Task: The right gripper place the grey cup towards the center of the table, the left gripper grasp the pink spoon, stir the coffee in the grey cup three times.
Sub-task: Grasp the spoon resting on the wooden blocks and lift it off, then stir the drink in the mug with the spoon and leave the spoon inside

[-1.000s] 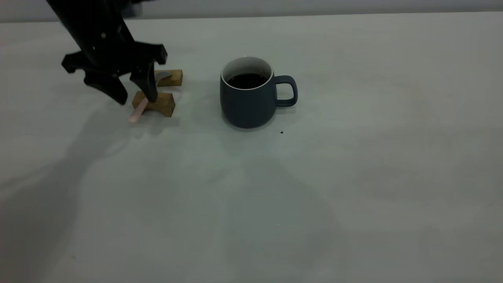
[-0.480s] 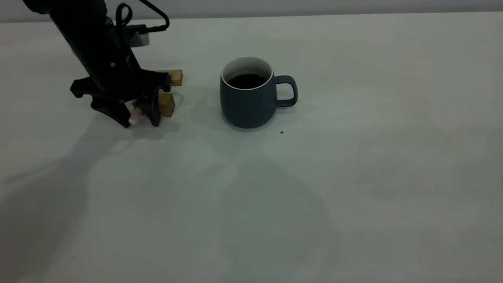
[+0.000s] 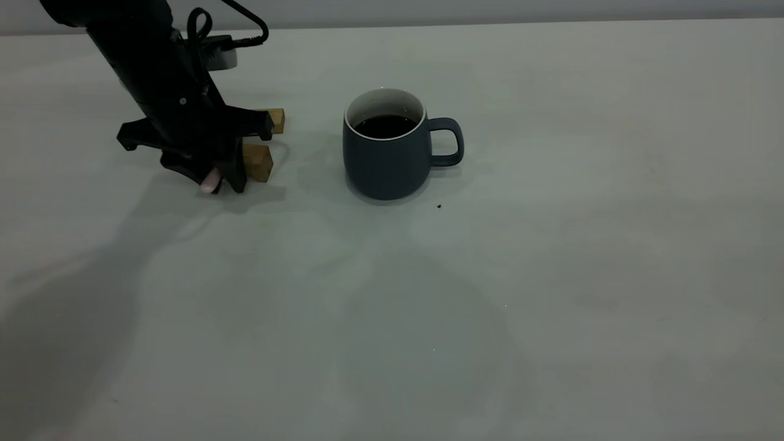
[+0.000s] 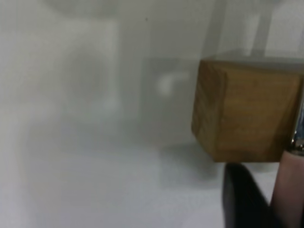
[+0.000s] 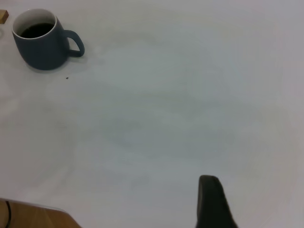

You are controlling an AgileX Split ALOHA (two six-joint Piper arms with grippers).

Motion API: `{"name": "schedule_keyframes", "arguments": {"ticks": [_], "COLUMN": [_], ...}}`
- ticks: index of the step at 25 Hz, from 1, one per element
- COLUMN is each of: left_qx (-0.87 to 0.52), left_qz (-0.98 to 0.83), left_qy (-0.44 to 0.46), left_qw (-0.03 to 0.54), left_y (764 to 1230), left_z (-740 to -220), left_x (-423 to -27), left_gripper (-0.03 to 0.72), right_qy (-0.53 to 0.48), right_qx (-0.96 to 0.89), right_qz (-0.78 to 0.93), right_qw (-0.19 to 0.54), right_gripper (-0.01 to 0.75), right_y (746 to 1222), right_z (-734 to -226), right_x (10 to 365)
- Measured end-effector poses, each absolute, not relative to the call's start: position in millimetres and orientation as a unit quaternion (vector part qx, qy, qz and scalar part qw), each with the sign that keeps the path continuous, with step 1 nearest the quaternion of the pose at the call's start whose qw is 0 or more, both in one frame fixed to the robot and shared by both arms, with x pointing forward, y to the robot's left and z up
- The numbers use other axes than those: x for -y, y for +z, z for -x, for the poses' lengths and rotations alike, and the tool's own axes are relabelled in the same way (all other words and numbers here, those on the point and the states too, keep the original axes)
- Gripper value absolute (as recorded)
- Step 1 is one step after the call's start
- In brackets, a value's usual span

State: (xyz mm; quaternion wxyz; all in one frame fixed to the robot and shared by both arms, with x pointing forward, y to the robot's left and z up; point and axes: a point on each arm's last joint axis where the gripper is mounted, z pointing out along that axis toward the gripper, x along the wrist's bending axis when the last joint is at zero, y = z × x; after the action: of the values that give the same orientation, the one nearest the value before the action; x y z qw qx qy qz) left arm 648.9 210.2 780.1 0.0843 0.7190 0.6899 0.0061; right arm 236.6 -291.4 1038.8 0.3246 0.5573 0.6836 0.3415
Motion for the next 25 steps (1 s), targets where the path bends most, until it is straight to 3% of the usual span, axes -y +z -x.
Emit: {"name": "schedule_keyframes", "arguments": {"ticks": [2,3,7,14,25], "left_qx": [-0.690,-0.688,-0.687,-0.727,-0.787], "left_qz": [-0.719,-0.721,-0.723,-0.669,-0.438], "left_qy": [0.004,0.000,-0.019,-0.066,-0.376], "left_qw": [0.082,0.078,0.071,0.138,0.216], "left_y": [780,782,809,888,940], "left_z": [-649,-648,-655,-666,-652], "left_x": [-210,-210,-206,-191,-146], "left_gripper": [0.121,0.111,0.112,0.112,0.112], "right_qy": [0.342,0.342,0.342,0.342,0.342], "right_qx": [-0.684,-0.684,-0.684,-0.684,-0.684], "right_qz": [-0.557,-0.557,-0.557,-0.557,-0.557], "right_qw": [0.325,0.325,0.325,0.325,0.325], "right_gripper": [0.491,0.491,0.491,0.491,0.491], "right_y": [1039,1039,1039,1039,1039], "right_z": [-237,-237,-237,-237,-237], "right_x": [291,291,291,291,291]}}
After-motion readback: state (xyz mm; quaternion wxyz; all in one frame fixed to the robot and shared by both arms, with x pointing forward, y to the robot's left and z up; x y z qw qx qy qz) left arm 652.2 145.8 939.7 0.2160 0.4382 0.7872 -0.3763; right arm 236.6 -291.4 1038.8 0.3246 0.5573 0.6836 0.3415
